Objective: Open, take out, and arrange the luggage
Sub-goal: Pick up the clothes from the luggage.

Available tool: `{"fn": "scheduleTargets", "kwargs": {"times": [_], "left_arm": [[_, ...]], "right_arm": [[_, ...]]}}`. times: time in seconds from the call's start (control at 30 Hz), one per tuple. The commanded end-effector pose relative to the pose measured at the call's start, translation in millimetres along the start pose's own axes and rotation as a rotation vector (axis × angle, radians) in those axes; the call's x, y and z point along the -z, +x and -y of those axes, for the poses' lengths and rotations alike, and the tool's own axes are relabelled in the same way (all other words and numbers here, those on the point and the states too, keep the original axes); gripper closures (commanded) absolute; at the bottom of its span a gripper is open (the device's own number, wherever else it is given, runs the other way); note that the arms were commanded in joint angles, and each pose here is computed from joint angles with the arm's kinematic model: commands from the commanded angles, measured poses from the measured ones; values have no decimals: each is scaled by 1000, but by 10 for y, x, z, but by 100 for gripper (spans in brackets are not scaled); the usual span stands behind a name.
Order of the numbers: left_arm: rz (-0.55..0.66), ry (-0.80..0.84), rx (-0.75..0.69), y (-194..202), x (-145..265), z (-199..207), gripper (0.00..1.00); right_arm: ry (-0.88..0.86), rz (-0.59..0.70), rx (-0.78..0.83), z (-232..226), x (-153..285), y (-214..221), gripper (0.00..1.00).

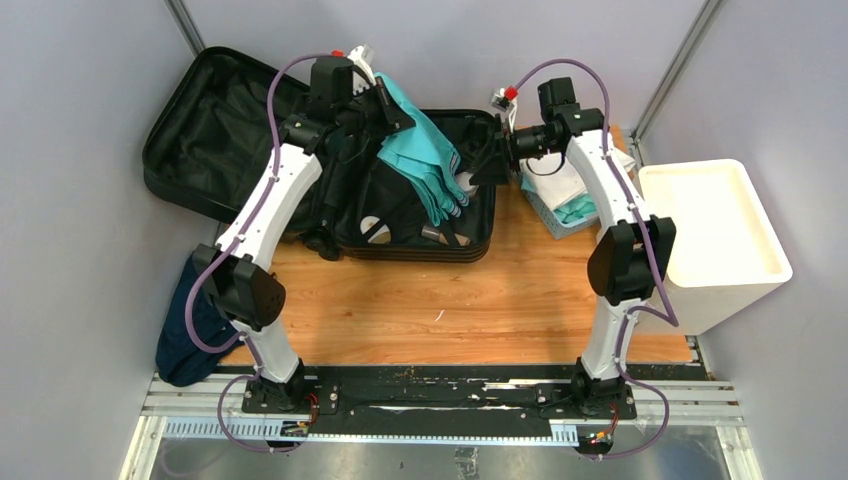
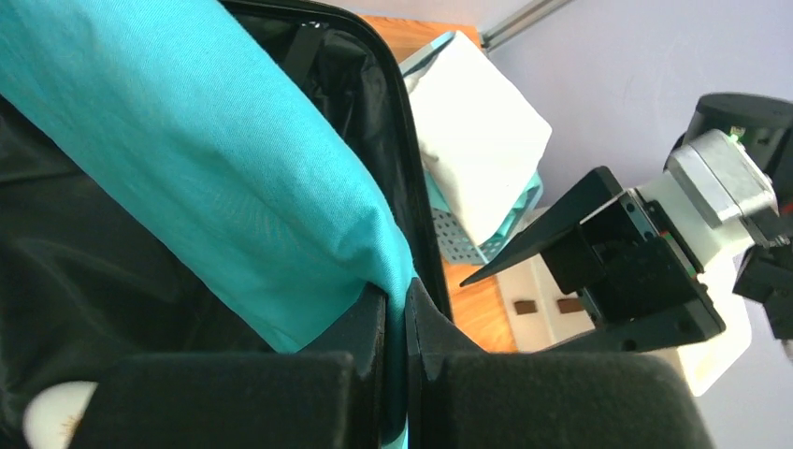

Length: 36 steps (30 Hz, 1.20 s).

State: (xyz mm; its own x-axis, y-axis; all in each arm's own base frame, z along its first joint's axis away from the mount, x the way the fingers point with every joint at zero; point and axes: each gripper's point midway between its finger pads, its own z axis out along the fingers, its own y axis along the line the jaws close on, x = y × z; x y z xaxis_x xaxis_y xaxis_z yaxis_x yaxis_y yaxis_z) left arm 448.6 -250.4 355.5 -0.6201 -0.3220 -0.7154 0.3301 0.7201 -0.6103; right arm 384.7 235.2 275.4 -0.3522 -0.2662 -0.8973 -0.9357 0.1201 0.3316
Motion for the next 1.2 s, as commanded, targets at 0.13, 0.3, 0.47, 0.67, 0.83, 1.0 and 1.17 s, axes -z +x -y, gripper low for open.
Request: {"fn": "scheduleTargets", "kwargs": {"times": [0.13,0.3,0.47,0.67,0.83,1.0,1.17], "left_arm": [[171,76,224,-386,165,297,100],[191,110,350,-386,122,316,100],[234,82,412,-423,161,257,100],[271,84,472,-497,207,270,100],[284,91,568,-527,204,274,100],[319,95,729,-535,202,208,100],[360,101,895,-559,216,133,100]], "right_arm": [[-96,71,588,-335,-13,-404,12],[-26,57,708,-188,-195,-606,10],[64,60,582,-135,-401,-787,10],[77,16,488,-247,-661,-688,8],[99,17,462,-330,-817,-749,8],[215,-19,474,-211,-941,-758,7],[321,-31,483,-121,-1055,-782,5]]}}
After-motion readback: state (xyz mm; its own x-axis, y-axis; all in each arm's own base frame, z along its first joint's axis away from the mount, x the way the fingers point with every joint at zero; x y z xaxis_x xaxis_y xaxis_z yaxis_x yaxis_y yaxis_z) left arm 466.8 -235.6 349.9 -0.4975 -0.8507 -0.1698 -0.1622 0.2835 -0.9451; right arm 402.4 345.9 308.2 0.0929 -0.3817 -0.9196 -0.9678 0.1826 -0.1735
